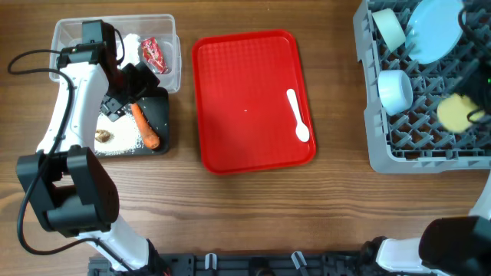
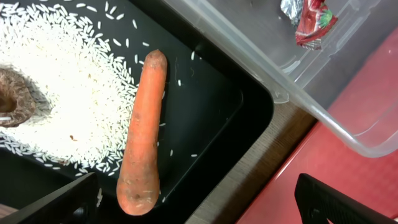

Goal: Sort waste into correct bins and load items into the dishwasher rack
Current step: 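Lift the yellow cup and carry it right to the dish rack, then lower the yellow cup into the rack and open the right gripper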

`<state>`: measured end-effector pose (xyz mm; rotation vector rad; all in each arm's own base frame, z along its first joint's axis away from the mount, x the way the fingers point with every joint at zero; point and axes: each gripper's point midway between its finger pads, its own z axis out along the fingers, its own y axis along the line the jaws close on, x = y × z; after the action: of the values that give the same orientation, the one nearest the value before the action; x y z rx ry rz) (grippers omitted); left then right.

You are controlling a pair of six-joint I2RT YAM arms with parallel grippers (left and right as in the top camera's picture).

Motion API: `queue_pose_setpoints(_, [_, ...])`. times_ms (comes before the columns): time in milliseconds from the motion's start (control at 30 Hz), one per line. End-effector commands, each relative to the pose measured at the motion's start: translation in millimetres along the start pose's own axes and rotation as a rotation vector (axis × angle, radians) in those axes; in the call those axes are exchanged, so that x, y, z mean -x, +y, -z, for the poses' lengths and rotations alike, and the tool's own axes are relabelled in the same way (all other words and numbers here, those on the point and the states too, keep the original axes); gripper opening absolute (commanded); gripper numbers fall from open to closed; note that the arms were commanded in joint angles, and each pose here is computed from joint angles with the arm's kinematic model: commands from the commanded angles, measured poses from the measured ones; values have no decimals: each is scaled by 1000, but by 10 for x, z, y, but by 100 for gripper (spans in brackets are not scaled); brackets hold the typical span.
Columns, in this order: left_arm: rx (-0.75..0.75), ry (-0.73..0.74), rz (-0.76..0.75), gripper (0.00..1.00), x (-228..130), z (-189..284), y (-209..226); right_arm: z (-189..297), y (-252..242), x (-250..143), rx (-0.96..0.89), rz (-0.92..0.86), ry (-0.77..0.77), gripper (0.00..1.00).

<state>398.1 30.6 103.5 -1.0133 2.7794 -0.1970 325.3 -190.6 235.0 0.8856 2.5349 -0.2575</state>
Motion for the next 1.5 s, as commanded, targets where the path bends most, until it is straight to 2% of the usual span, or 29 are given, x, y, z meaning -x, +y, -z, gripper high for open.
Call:
queue_pose_setpoints(0, [-19,-46,-3,100,78,156,-40,-287,-3,-288,19,-30,84,51])
queue_pose_setpoints(233, [-19,-46,-3,100,78,156,-40,-779,35,-697,30,-48,161,50])
queue_pose_setpoints(400, [-19,-46,-3,100,78,156,-40,-876,33,-769,26,-71,166,51])
queue_pose_setpoints(467, [-19,-46,-3,100,78,156,-40,-876,35,-757,27,-72,161,65])
queue_pose_setpoints(567, [-19,-46,-3,100,78,156,-40,-878,37,-748,27,-81,158,66])
queue_pose_setpoints(833, [-19,-46,-3,100,78,156,-40,-691,70,-537,53,-95,88,61])
queue_pose_setpoints(867, [-19,-46,-3,100,78,156,-40,-641,71,-493,57,-97,71,59])
queue_pose_setpoints(967, [-19,-46,-3,100,78,156,-40,-471,67,-393,69,-100,15,44])
queue_pose_setpoints(1167, [-19,-46,-3,100,78,156,-40,-175,40,-311,82,-75,-73,49])
queue_pose_setpoints(1467, [-19,-46,-3,100,78,156,-40,-389,-195,-347,-75,-79,-35,46])
